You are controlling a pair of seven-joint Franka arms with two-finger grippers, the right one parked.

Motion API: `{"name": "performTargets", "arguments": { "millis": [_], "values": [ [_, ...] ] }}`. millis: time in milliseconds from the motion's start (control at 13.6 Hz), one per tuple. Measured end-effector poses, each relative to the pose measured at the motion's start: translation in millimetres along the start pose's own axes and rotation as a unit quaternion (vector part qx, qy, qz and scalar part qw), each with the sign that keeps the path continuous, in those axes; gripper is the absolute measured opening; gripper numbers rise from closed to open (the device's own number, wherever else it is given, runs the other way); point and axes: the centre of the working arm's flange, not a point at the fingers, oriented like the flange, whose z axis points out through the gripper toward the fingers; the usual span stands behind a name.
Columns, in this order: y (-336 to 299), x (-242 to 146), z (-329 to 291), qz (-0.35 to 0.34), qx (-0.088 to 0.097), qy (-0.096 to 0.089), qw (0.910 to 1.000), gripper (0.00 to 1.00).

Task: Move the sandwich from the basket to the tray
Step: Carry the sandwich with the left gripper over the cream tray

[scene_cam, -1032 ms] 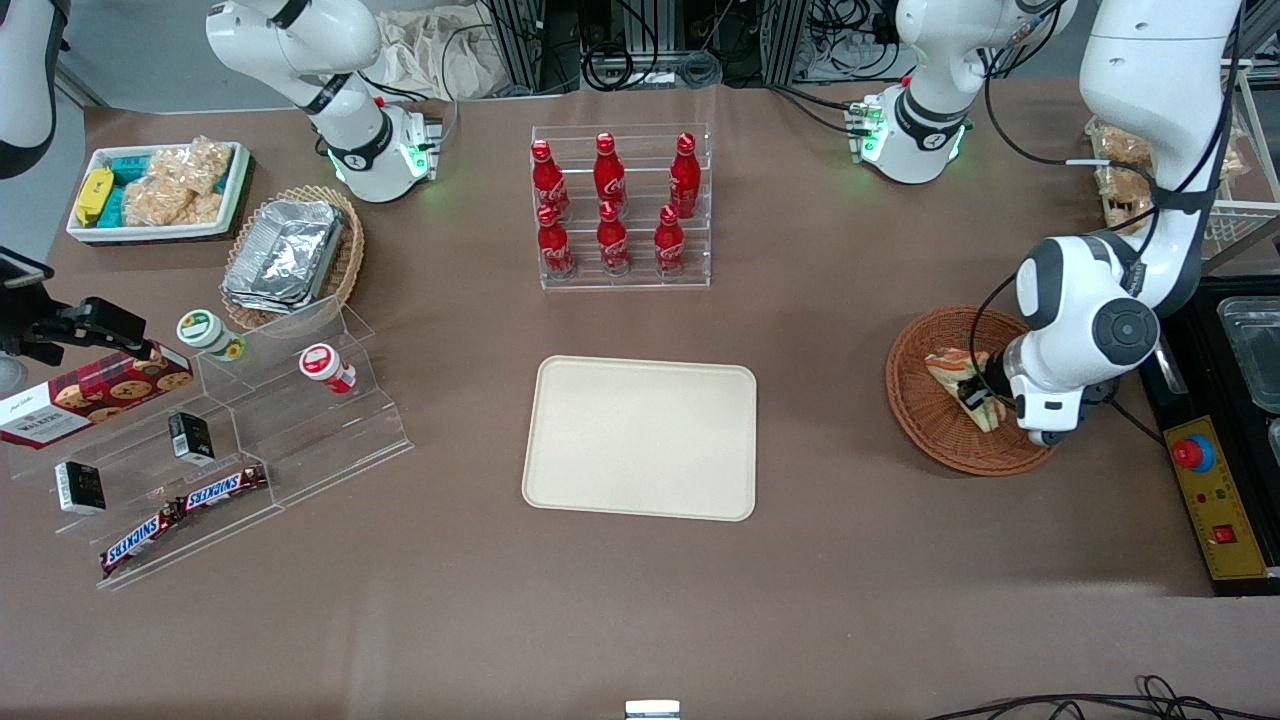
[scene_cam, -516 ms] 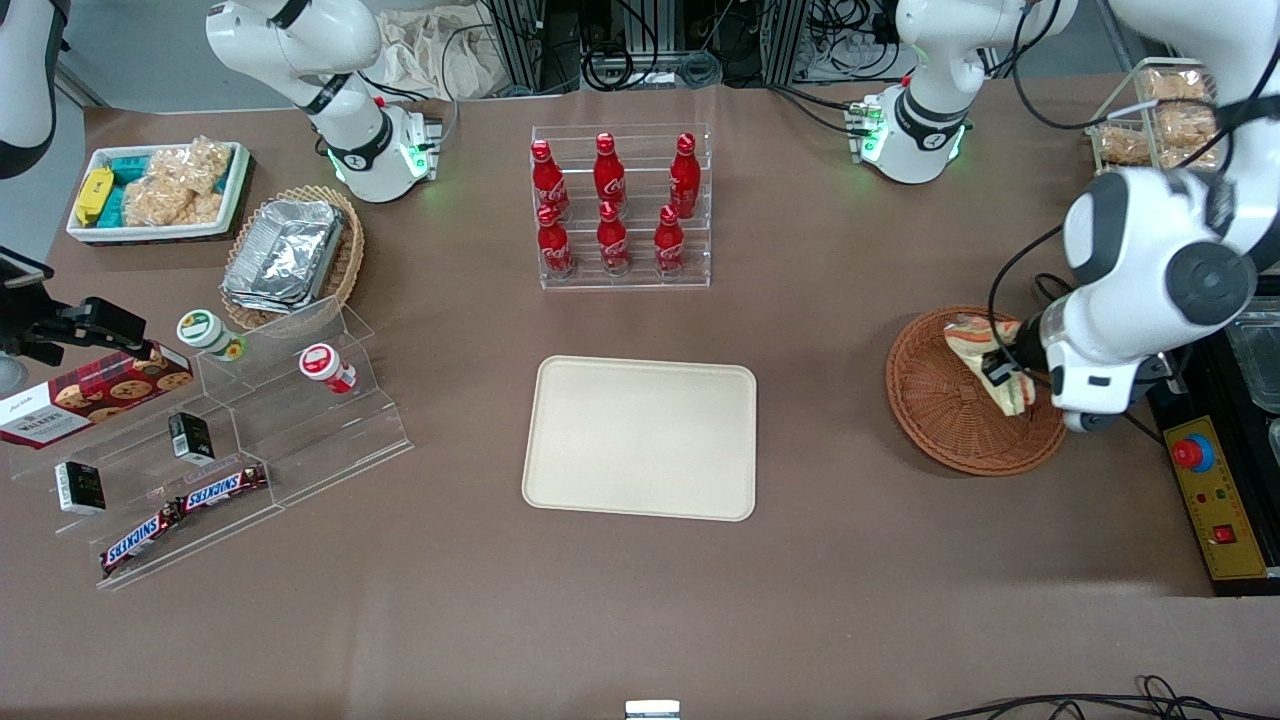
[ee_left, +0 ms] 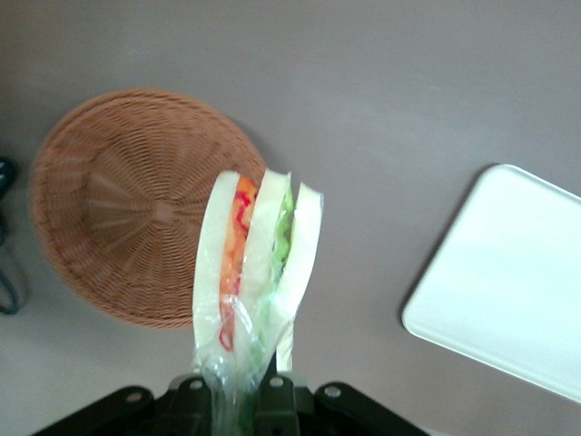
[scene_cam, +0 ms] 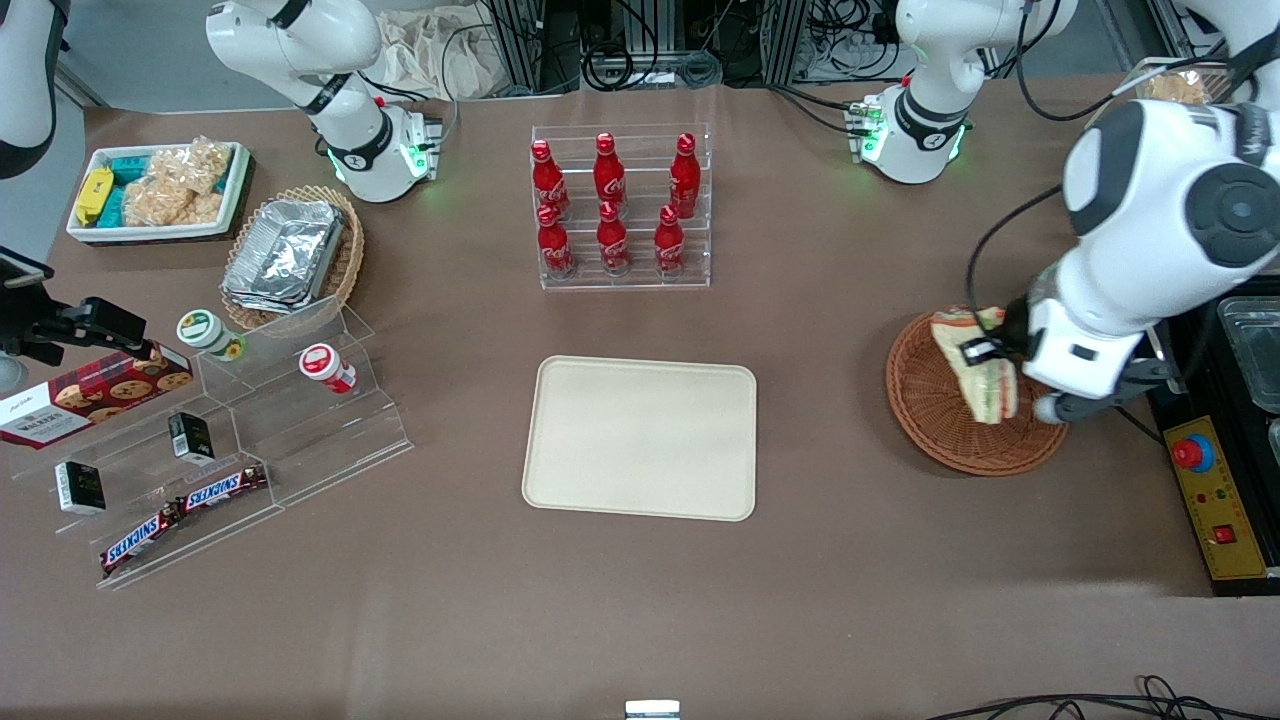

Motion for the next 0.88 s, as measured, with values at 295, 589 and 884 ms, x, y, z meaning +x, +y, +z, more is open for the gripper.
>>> {"name": "performTargets", "arguments": {
  "millis": [295,589,884],
  "values": [
    [84.5,-29.2,35.5,0.078,-0.027,-0.008,0.9965,0.16],
    [164.0,-54.0,112.9,0.159,-0.028,0.002,0.9868,0.16],
    [218.4,-76.5,184.1,0.179,-0.019,0.025,0.9834,0.16]
  ]
}}
